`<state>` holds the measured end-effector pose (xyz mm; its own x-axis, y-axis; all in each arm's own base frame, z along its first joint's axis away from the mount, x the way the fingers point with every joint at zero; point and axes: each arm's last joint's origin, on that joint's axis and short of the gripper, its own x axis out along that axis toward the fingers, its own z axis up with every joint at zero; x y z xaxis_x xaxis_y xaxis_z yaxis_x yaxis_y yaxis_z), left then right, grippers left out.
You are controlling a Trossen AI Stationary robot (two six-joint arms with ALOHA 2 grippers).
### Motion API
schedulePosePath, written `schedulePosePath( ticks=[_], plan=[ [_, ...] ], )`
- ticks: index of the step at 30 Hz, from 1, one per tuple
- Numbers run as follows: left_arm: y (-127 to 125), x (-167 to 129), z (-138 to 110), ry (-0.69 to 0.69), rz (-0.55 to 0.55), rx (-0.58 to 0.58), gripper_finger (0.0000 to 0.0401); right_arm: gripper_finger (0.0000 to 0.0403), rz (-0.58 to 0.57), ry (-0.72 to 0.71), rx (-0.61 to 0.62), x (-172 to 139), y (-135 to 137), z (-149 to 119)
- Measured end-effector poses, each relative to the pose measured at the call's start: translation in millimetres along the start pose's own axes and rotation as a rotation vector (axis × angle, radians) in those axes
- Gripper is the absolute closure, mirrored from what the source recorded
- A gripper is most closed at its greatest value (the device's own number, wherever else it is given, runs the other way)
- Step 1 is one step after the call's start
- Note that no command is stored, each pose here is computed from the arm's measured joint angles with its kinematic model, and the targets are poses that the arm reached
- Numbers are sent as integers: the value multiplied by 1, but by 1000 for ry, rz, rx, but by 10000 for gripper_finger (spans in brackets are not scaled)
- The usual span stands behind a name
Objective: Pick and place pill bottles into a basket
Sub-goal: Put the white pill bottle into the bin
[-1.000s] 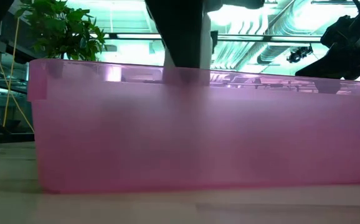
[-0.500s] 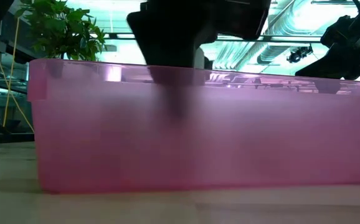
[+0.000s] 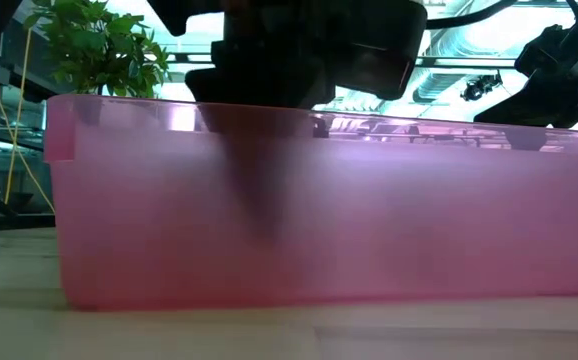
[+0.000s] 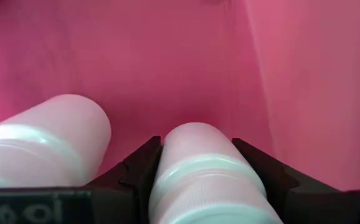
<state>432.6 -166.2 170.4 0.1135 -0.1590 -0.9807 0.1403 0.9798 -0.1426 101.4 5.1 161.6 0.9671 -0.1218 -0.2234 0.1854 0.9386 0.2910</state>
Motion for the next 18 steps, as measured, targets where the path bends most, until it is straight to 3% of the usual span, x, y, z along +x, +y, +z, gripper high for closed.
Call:
schedulePosePath(
  ticks=[18],
  plan=[
    [0,0,5,-56,20,4,193,403,0,0,0,0,0,0]
  ],
)
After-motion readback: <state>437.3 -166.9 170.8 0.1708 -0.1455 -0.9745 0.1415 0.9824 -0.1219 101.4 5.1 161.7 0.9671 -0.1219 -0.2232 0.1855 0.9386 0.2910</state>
